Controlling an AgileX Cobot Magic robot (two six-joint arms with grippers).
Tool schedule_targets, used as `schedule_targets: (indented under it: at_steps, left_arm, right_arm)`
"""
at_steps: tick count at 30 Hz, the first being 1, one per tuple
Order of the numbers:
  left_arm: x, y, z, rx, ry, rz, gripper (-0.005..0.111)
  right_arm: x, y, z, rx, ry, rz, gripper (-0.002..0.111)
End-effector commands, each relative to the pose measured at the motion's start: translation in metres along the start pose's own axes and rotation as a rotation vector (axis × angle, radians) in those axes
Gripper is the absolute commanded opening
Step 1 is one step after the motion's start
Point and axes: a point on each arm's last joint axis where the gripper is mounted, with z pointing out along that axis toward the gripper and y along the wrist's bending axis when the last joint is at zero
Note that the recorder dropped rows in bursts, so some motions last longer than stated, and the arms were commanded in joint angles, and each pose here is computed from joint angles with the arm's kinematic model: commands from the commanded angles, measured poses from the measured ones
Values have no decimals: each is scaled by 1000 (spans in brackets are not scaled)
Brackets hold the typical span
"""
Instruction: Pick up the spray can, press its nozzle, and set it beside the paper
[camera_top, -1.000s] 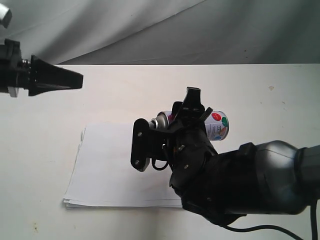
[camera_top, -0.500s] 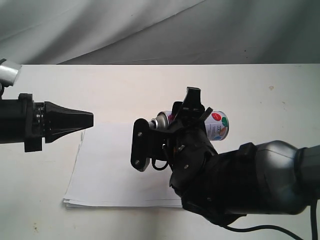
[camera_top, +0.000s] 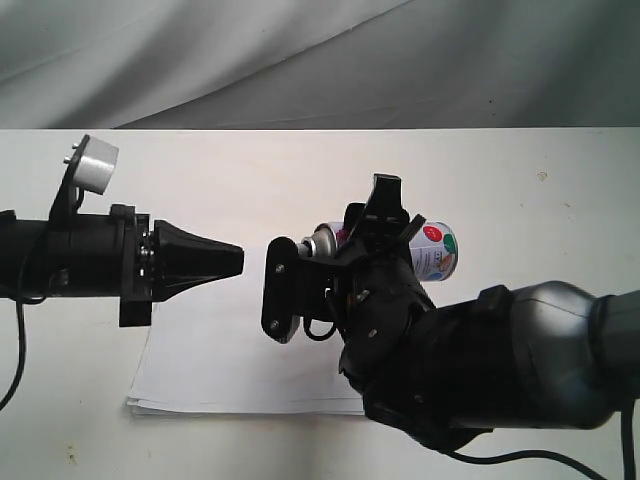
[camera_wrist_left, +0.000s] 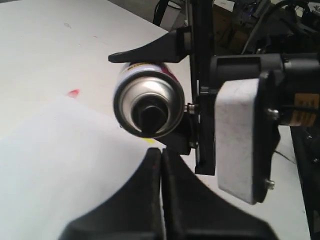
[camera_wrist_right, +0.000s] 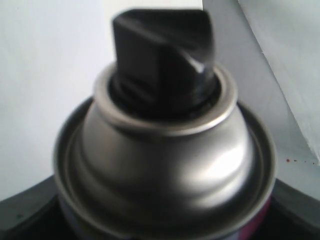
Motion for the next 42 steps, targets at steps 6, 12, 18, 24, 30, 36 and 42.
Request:
schedule_targets:
  at_steps: [6, 12, 18, 24, 30, 36, 42]
  left_arm:
    - [-4, 19, 12, 50, -33, -8, 0]
    - [-3, 22, 14, 52, -33, -15, 0]
    - [-3, 22, 14, 51, -35, -16, 0]
    - [-3, 15, 24, 84, -22, -10, 0]
    - [-4, 0, 42, 136, -19, -5, 0]
    - [-9, 3, 42, 129, -36, 4, 0]
    - [-21, 9, 45, 109, -9, 55, 0]
  right_arm:
    - [-3, -9, -2, 53, -8, -9, 0]
    - [-3, -9, -2, 53, -8, -9, 0]
    - [-3, -9, -2, 53, -8, -7, 0]
    - [-3, -9, -2, 53, -8, -7, 0]
    - [-3, -9, -2, 53, -8, -7, 0]
    - [-3, -9, -2, 53, -8, -7, 0]
    - [-3, -9, -2, 53, -8, -7, 0]
